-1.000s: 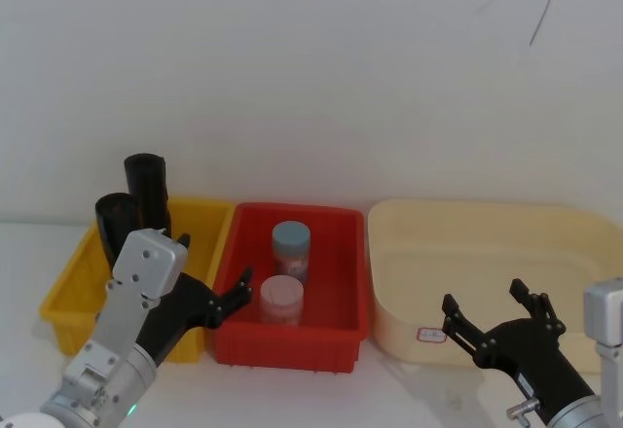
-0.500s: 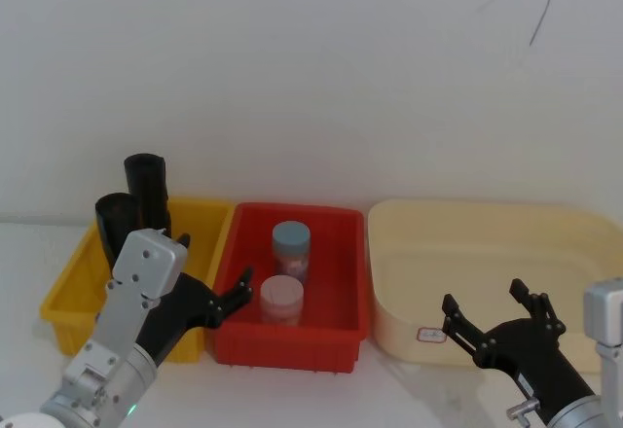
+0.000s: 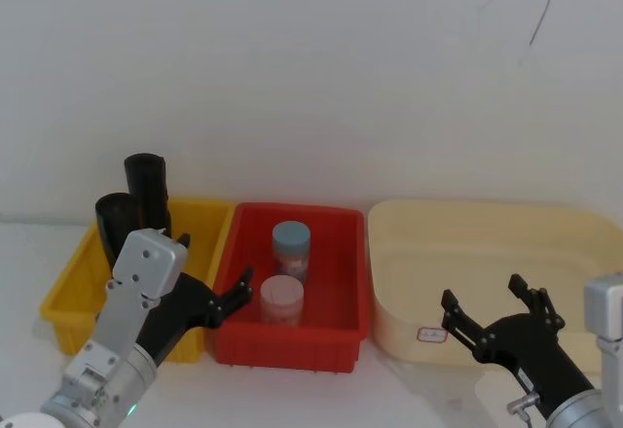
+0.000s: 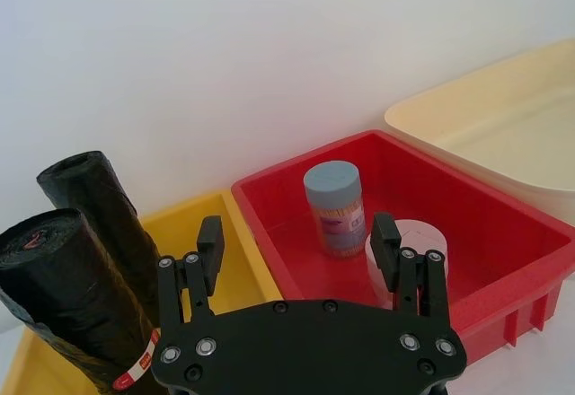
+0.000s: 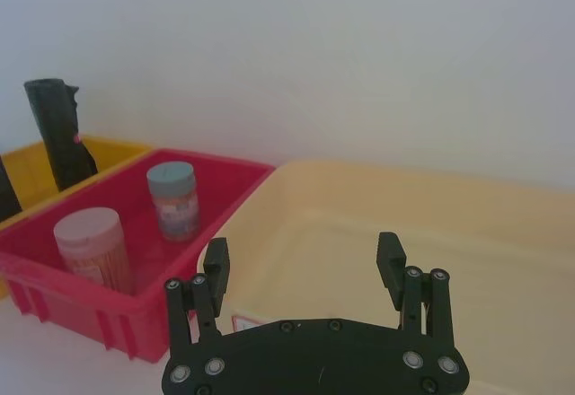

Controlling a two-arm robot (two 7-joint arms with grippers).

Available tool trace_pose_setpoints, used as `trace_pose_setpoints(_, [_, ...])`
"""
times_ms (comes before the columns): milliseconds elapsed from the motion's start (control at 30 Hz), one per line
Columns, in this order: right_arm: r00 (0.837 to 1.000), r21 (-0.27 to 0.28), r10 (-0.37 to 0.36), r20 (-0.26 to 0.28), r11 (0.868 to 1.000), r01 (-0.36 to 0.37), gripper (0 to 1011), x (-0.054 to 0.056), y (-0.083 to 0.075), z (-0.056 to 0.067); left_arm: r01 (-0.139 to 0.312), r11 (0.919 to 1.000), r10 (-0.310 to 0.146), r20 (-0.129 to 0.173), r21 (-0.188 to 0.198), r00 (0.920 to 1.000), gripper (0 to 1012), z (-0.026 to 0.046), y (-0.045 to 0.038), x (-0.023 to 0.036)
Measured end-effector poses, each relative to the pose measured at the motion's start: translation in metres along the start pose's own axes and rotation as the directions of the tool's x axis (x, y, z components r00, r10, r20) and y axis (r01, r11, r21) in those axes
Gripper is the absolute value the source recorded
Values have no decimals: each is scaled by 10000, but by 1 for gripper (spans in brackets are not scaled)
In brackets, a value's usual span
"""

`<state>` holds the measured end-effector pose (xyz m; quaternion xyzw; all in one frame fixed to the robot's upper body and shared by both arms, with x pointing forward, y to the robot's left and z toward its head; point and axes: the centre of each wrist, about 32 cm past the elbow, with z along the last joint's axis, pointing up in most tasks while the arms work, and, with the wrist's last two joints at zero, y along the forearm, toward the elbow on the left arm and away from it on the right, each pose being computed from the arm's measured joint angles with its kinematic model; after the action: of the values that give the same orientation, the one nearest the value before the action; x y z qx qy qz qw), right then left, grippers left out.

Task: Pick up the garbage bag with the one hand and transfer it to the other hand.

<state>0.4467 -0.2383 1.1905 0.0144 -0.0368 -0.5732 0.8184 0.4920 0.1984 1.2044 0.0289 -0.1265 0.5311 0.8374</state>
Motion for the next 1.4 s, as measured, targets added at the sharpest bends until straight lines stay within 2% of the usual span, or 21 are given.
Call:
trace_pose_setpoints(400, [9949,461,1006,-7,9939,-1005,1001,228,248,113,1,10000,-1,1,1,10000,1001,0,0,0])
trace_pose_setpoints(533, [9890,591,1479,-3,9873,-1477,1001,317,357,164,1,10000,-1,1,1,10000,1001,0,0,0])
trace_pose_setpoints(700, [9753,735,2209,-8,9727,-2202,1001,433,524,238,0,10000,0,1,1,10000,1001,0,0,0])
trace_pose_setpoints(900, [9516,826,3072,-88,9486,-3054,1001,556,738,309,0,10000,0,-1,0,10000,1001,0,0,0])
trace_pose_setpoints(933, [9436,830,3310,-105,9407,-3290,1001,588,801,325,0,10000,0,0,0,10000,1001,0,0,0])
trace_pose_setpoints(1000, [9359,837,3519,-126,9331,-3497,1001,609,857,340,0,10000,0,0,0,10000,1001,0,0,0])
trace_pose_setpoints(1033, [9265,846,3760,-162,9238,-3734,1001,634,915,354,-1,10000,1,0,1,10000,1001,0,0,0])
trace_pose_setpoints(1067, [9265,846,3760,-162,9238,-3734,1001,634,915,354,0,10000,0,1,0,10000,1001,0,0,0])
trace_pose_setpoints(1167, [9082,837,4179,-229,9061,-4148,1001,669,1042,380,0,10000,0,0,0,10000,1001,0,0,0])
trace_pose_setpoints(1200, [8962,837,4427,-278,8945,-4392,1001,684,1102,390,0,10000,0,2,1,10000,1001,0,0,0])
trace_pose_setpoints(1267, [8809,819,4721,-334,8797,-4684,1001,705,1204,408,0,10000,0,1,1,10000,1001,0,0,0])
trace_pose_setpoints(1300, [8809,819,4721,-334,8797,-4684,1001,705,1204,408,0,10000,0,0,0,10000,1001,0,0,0])
trace_pose_setpoints(1367, [8558,792,5157,-419,8555,-5116,1001,719,1335,425,-1,10000,1,1,1,10000,1001,0,0,0])
trace_pose_setpoints(1400, [8496,768,5256,-444,8497,-5216,1001,719,1378,429,1,10000,-1,0,0,10000,1001,0,0,0])
